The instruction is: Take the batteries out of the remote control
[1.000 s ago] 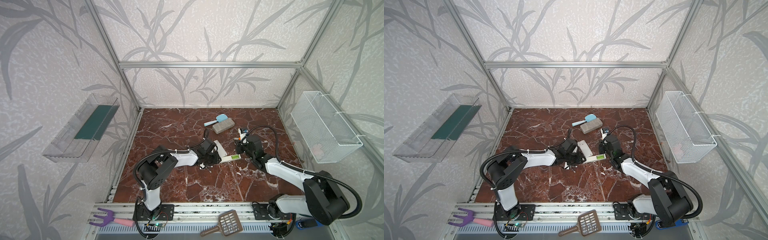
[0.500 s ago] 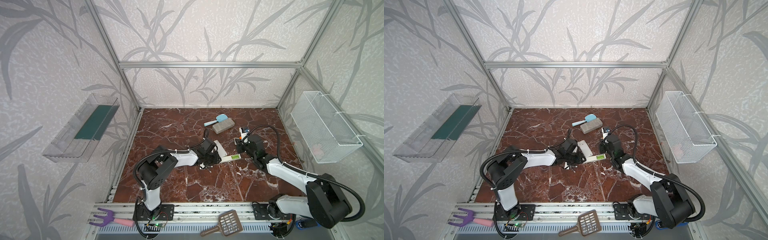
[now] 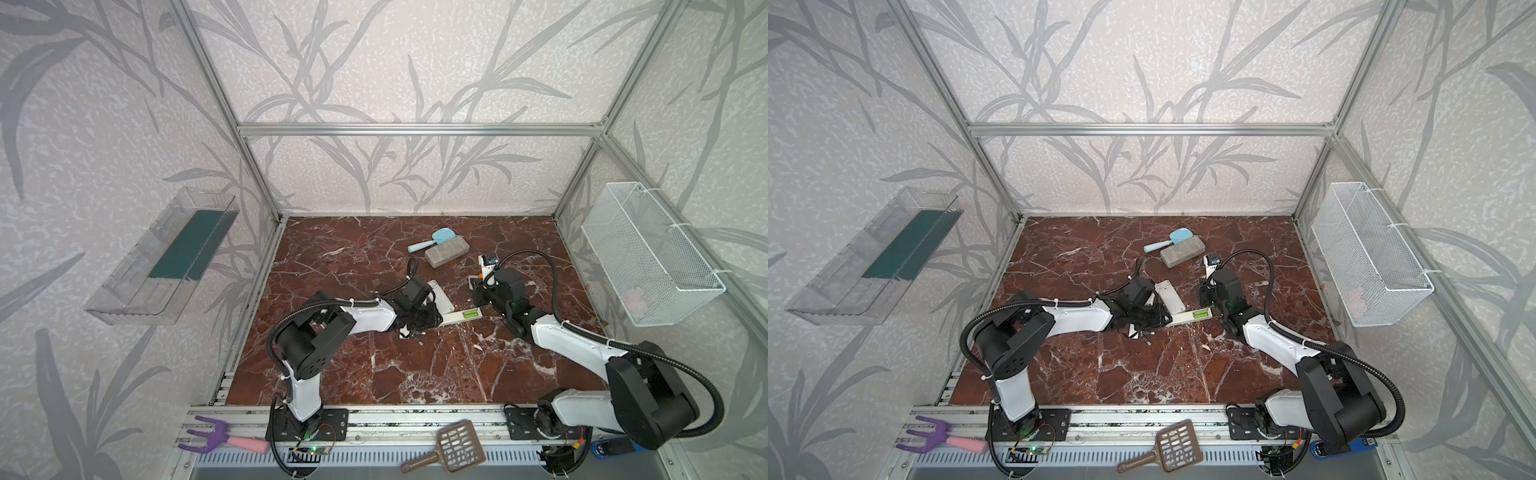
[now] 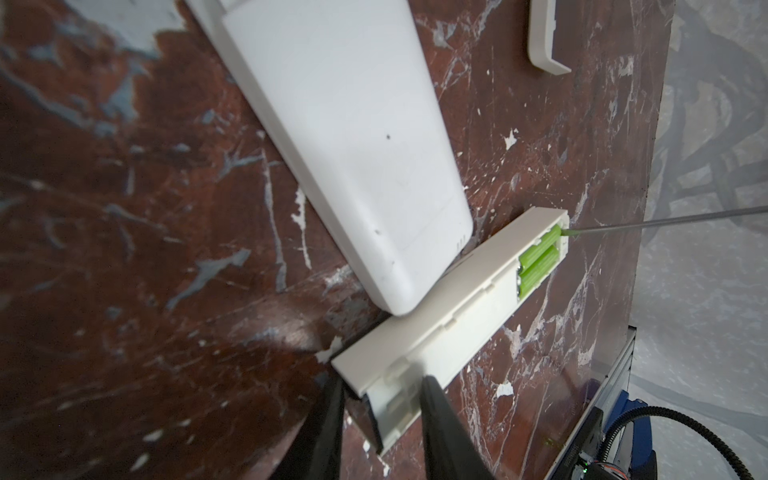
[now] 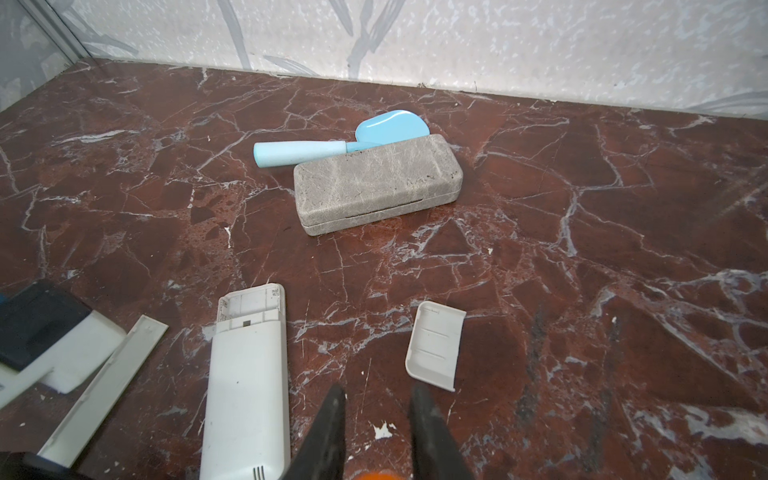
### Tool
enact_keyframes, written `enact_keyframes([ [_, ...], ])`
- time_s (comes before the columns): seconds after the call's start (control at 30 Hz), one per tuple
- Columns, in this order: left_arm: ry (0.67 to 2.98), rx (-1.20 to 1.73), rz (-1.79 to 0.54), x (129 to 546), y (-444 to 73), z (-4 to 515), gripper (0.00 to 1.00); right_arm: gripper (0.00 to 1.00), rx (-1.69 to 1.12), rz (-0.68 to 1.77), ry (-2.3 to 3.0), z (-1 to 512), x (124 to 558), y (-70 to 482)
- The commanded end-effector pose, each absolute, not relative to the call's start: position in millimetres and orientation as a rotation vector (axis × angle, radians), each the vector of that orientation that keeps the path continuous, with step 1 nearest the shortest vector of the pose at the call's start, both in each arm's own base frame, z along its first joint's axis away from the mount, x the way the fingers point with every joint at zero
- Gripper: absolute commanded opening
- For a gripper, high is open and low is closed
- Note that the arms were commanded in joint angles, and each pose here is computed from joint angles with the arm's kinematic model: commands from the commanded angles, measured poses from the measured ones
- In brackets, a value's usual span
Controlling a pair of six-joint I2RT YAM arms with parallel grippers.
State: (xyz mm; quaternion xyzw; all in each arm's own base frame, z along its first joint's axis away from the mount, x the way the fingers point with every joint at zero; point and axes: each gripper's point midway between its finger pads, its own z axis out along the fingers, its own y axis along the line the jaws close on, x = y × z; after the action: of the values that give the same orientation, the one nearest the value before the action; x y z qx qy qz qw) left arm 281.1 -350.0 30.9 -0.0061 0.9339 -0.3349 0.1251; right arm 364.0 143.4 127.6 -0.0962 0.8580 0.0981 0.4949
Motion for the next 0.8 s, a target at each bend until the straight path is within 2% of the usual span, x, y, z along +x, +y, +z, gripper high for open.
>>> enact_keyframes([
  [0.0, 2.821, -0.066, -0.877, 268.8, -333.4, 2.0, 0.32, 0.0, -0.216, 0.245, 2.121, 118.3, 362.2, 141.9],
  [0.1, 2.823, -0.085, -0.882, 268.1, -332.8, -1.5, 0.32, 0.0, -0.201, 0.262, 2.131, 113.3, 358.6, 141.7],
  [0.3, 2.818, -0.128, -0.901, 266.3, -337.0, -3.4, 0.22, 0.0, -0.197, 0.269, 2.158, 103.4, 350.5, 144.0],
  [0.5, 2.836, -0.169, -0.906, 261.2, -341.6, -11.0, 0.2, 0.0, -0.192, 0.212, 2.181, 90.7, 345.9, 143.9],
  [0.77, 2.857, -0.217, -0.893, 253.9, -339.8, -17.8, 0.16, 0.0, 0.003, 0.247, 2.127, 97.2, 348.5, 133.0],
])
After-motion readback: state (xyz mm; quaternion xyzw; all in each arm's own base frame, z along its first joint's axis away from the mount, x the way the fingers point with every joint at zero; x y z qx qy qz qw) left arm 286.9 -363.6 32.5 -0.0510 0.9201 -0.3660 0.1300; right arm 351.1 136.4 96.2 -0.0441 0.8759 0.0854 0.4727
